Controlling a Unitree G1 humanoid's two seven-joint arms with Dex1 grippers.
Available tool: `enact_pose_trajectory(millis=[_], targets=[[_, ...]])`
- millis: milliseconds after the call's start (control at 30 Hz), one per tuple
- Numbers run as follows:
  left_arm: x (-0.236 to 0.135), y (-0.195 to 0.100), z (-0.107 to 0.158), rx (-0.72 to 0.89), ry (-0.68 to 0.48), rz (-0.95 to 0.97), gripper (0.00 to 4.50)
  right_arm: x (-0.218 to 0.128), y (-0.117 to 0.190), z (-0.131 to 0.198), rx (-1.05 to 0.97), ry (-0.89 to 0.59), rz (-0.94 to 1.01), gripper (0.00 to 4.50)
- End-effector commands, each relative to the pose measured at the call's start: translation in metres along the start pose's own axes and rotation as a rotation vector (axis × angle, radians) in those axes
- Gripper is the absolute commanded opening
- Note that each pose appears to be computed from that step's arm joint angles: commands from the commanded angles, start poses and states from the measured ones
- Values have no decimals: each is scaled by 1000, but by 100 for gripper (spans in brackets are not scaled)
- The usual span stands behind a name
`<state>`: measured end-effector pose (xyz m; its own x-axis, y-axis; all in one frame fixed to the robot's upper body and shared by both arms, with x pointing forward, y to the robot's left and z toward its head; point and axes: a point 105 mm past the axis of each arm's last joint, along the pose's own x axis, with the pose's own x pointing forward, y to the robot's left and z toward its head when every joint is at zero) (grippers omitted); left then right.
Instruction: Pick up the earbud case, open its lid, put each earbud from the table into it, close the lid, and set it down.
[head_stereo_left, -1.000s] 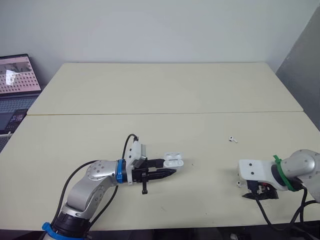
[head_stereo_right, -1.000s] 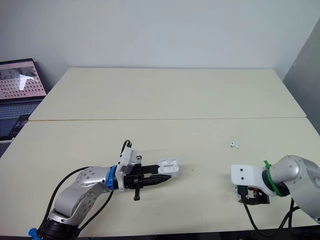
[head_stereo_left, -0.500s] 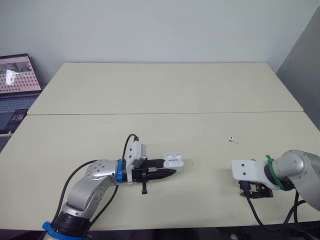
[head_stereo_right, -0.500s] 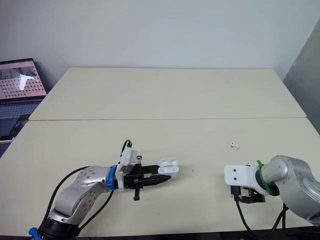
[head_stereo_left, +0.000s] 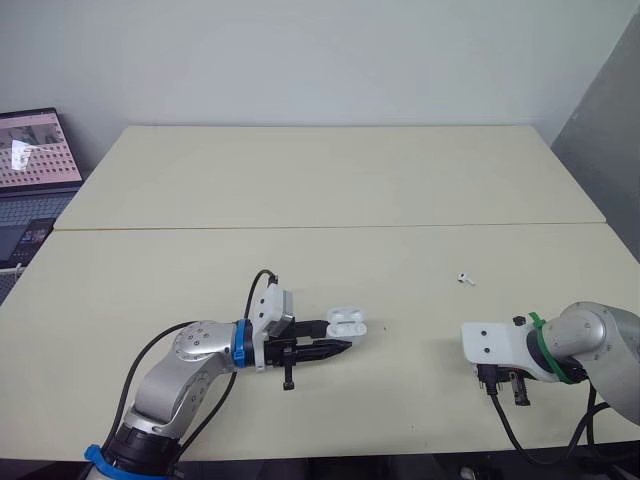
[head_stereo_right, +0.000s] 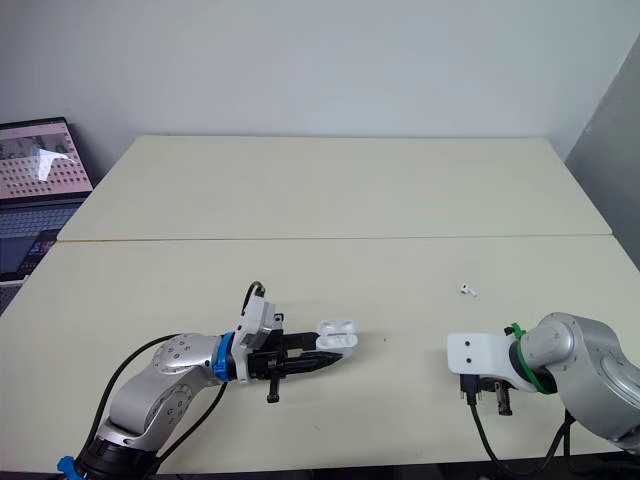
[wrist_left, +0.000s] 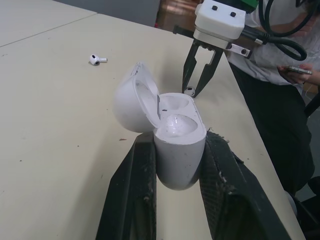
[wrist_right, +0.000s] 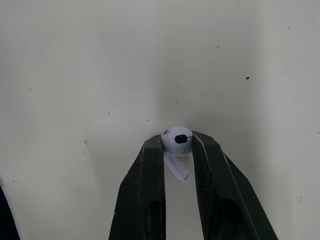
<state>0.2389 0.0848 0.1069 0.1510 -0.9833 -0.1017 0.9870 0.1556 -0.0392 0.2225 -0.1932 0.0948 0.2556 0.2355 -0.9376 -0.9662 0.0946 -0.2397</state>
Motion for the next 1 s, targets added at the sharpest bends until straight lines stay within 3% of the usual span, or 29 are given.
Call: enact_pose_trajectory(millis=[33, 200, 400, 533, 600, 800, 1000], targets=[[6, 0, 3, 38, 2, -2, 78, -10, -11, -1, -7, 2, -77, 39], [11, 12, -1, 72, 24, 72, 78, -24, -47, 14, 58, -183, -274, 39], [30, 36, 9, 93, -40, 228, 78, -61, -92, 41, 284, -608, -543, 39], [49, 57, 21, 139, -97, 354, 78, -84, -105, 61, 468, -943, -636, 39], [60, 68, 30, 146, -149, 412, 78, -92, -106, 73, 553, -1118, -629, 39], [82, 75, 56, 136, -329, 464, 78, -98, -103, 100, 793, -1401, -522, 39], [102, 71, 80, 142, -455, 465, 78, -90, -97, 122, 870, -1492, -464, 39]])
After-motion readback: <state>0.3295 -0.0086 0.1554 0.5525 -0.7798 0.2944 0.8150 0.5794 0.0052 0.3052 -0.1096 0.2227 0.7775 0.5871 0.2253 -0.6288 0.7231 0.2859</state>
